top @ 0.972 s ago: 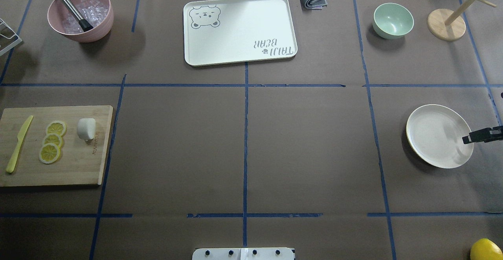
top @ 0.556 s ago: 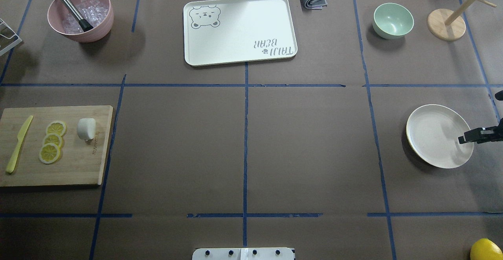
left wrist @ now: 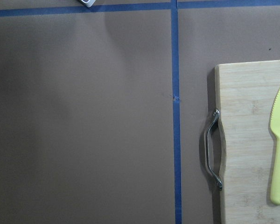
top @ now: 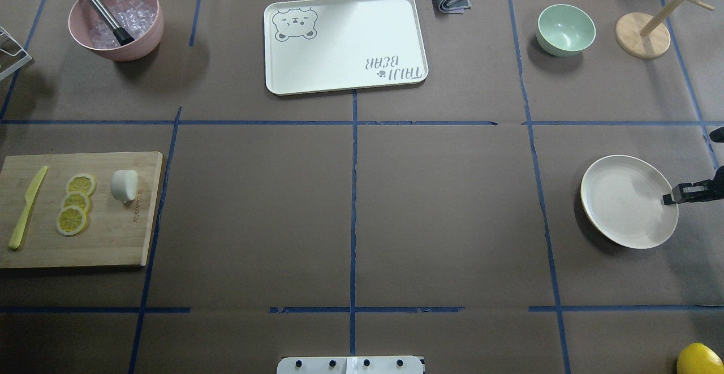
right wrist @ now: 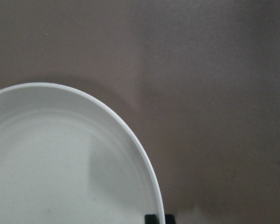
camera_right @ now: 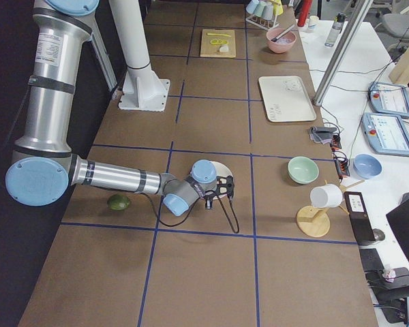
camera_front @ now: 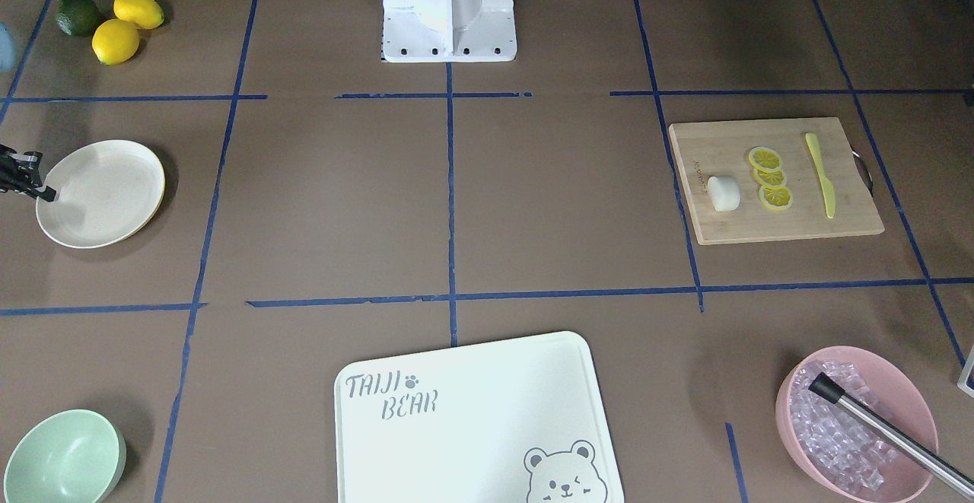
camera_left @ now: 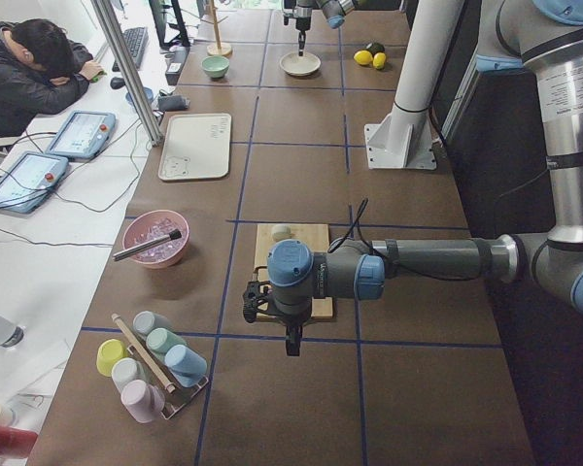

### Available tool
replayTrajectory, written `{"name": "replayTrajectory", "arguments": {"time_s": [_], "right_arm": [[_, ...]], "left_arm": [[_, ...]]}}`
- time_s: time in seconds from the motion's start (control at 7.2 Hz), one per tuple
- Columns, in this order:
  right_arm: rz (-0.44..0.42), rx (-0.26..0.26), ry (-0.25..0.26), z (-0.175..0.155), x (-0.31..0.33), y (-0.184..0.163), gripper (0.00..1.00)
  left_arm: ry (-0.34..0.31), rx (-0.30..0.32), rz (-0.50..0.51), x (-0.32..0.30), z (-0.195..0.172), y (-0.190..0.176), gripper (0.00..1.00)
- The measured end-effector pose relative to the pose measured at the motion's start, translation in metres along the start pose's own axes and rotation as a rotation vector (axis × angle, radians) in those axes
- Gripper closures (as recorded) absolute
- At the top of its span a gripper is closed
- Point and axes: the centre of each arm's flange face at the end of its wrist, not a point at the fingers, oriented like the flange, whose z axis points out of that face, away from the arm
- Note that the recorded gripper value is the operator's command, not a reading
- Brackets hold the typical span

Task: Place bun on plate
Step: 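Reach the right gripper to the white plate rim and grasp it, then slide the white plate with the right gripper toward the table center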

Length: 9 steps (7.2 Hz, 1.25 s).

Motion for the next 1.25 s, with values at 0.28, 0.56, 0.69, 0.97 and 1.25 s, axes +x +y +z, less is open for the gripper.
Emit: {"name": "replayTrajectory", "arguments": {"time_s": [0.28, 0.56, 0.69, 0.97, 1.25], "right_arm": [[-0.037, 0.015, -0.062, -0.019, -0.039, -0.006, 1.0], [-0.075, 0.043, -0.154, -0.034, -0.116, -0.026, 1.0], [-0.035, 0.043, -0.208, -0.03, -0.167, -0.041, 1.0], [0.037, 0.049, -0.285, -0.005, -0.281, -0.057, 1.0], [0.106, 0.053, -0.249, 0.028, -0.4, -0.063, 1.0]], "left_arm": [[0.0, 0.0, 0.0, 0.0, 0.0, 0.0, 0.0], [0.0, -0.002, -0.002, 0.0, 0.0, 0.0, 0.0], [0.0, -0.002, -0.002, 0.0, 0.0, 0.0, 0.0], [0.0, -0.002, -0.002, 0.0, 0.0, 0.0, 0.0], [0.0, -0.001, -0.001, 0.001, -0.001, 0.0, 0.0]]}}
